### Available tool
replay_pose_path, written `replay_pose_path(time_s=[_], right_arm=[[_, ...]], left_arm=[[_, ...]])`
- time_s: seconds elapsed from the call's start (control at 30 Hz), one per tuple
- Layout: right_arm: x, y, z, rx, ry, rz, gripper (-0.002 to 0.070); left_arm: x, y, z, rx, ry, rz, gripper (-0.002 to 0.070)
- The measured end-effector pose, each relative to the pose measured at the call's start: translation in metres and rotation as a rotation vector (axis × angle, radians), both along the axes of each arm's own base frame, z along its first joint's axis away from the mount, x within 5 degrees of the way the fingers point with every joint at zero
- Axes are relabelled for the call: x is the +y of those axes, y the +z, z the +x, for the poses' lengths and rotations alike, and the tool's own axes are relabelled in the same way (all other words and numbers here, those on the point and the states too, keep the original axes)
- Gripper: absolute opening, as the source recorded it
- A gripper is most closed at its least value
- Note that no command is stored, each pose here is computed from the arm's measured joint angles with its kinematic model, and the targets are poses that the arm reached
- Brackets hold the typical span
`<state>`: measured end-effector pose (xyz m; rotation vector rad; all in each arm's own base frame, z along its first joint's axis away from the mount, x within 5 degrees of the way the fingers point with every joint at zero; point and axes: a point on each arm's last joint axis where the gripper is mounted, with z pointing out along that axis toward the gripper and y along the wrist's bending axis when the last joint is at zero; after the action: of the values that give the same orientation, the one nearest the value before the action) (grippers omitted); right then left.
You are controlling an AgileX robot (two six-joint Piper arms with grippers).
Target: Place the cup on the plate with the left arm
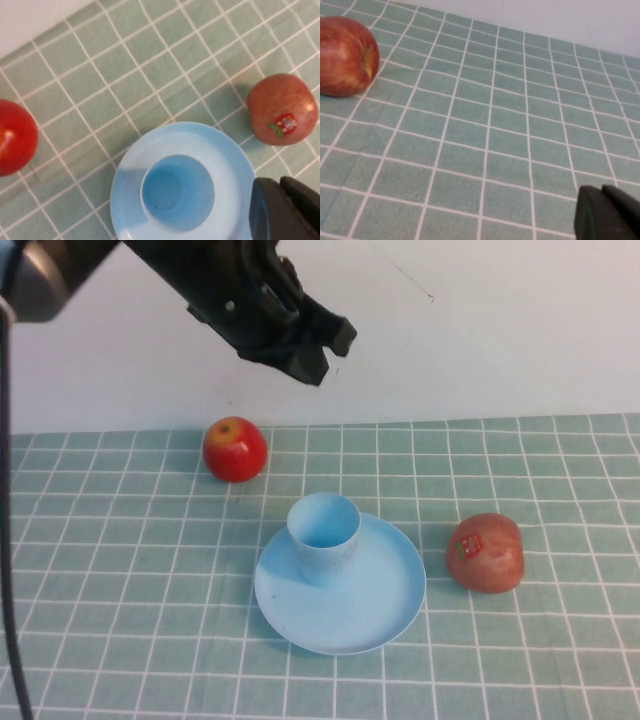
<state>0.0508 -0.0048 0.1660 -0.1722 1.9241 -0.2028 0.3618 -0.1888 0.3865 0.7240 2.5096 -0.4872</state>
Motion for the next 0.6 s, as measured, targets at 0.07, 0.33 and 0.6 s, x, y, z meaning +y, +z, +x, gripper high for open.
replay_pose_path(time_s=[0.07,0.33,0.6], right_arm=[[0.000,0.000,0.000,0.000,0.000,0.000,-0.0002],[0.000,0.000,0.000,0.000,0.000,0.000,-0.0002],[0.000,0.000,0.000,0.000,0.000,0.000,-0.0002]], left_arm=[[0.006,0.023,-0.014,-0.047,0.002,-0.023,0.0004],[0.034,0.070,-0.073,-0.135,0.028,-0.059,0.0003],[0.074,0.048,-0.167,-0.105,0.066,-0.104,0.0003]])
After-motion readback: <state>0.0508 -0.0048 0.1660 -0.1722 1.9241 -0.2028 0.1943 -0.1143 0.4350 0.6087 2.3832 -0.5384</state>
